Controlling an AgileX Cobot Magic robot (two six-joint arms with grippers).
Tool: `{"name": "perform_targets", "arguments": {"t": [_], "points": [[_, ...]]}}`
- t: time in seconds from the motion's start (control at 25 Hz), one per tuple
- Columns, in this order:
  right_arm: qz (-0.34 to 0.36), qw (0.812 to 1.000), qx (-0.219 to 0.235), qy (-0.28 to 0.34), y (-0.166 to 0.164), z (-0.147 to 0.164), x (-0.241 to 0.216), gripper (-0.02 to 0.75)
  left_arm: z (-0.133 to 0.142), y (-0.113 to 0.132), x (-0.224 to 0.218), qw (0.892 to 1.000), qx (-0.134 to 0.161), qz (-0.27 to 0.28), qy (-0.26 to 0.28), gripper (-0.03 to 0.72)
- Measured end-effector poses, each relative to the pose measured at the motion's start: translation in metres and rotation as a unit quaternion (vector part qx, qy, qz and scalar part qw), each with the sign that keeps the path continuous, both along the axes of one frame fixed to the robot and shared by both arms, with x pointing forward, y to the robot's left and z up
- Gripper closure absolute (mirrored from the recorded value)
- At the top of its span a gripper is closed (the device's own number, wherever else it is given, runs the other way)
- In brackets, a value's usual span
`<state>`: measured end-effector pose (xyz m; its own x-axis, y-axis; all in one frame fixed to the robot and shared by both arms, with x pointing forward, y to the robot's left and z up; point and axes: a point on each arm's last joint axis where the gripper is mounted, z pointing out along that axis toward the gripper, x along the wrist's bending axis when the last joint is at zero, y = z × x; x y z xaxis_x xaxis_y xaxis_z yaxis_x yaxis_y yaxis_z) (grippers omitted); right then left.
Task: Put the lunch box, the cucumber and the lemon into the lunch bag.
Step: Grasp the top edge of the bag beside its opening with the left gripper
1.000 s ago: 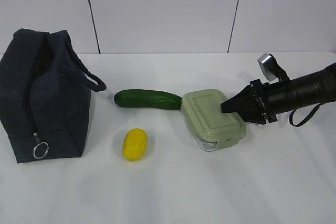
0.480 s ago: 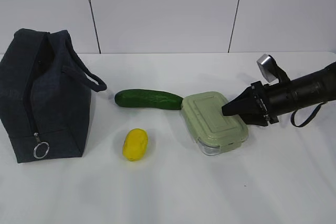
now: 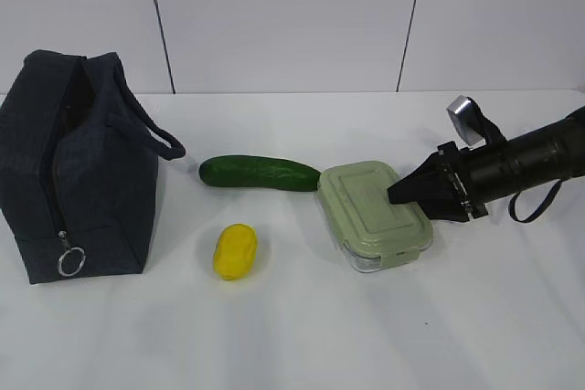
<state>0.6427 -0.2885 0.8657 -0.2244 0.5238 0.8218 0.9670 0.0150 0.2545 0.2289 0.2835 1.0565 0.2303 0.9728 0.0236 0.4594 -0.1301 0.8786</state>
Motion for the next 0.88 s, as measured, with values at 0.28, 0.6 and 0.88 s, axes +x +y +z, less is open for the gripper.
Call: {"name": "perform_targets", "arguments": {"t": [0.28,0.6,0.88], "points": [[0.000,1.000,0.000,0.003,0.0005,-0.0001,-0.0001,0.353,0.0000,0.0000,0.0000,1.000,0.000,0.000,0.000,0.256],[0.000,1.000,-0.010,-0.006,0.0006,0.0068,0.0003,0.354,0.0000,0.0000,0.0000,1.000,0.000,0.000,0.000,0.256],[-0.004,1.000,-0.017,-0.007,-0.0001,0.0096,0.0009,0.356,0.0000,0.0000,0.0000,1.000,0.000,0.000,0.000,0.257]]}}
